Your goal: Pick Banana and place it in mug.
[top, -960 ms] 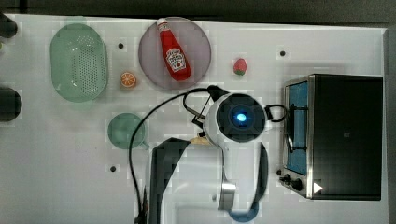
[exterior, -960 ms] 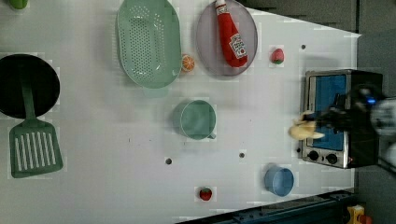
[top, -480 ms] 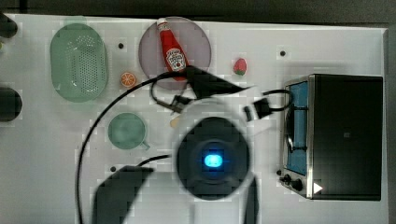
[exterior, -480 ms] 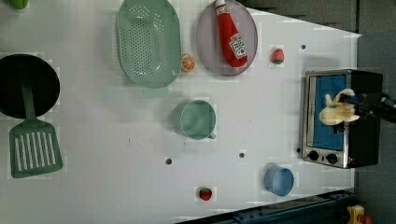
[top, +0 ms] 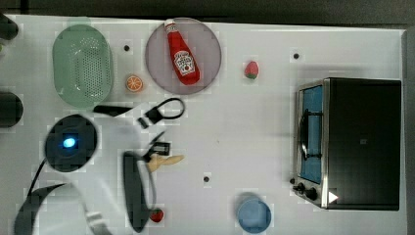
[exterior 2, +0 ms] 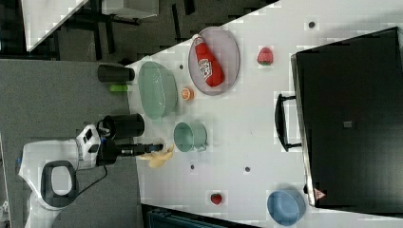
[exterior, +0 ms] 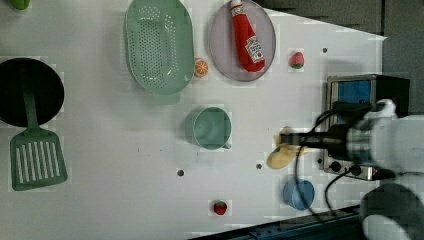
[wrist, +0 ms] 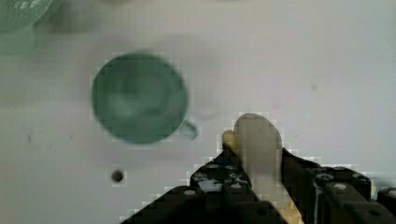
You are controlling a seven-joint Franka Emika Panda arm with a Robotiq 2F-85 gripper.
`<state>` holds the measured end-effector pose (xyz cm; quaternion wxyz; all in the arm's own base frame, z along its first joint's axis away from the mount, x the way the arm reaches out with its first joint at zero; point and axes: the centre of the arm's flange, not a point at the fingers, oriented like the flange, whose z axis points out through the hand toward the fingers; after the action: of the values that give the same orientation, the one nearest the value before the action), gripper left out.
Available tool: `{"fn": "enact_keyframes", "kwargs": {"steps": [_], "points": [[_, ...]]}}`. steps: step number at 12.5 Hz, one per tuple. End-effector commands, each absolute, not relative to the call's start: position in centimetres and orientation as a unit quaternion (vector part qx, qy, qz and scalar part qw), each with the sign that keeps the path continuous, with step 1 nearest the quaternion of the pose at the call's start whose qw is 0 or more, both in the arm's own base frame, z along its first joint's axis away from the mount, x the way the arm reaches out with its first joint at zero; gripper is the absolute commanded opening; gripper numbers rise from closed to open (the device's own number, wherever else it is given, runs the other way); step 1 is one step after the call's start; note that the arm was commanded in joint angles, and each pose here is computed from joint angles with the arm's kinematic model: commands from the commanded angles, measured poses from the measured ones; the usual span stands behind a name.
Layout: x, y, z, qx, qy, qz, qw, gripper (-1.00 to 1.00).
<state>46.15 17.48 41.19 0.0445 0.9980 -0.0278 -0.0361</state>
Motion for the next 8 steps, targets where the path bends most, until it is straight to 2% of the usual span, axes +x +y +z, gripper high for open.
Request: {"fn": "enact_keyframes", "kwargs": {"steps": [1, 8], "points": [[44.8, 21.4, 42.1, 0.992, -0.12, -0.025, 0.043, -0.42], [45.2, 24.9, 33.0, 0.983, -0.18, -0.034, 0.0, -0.42]]}}
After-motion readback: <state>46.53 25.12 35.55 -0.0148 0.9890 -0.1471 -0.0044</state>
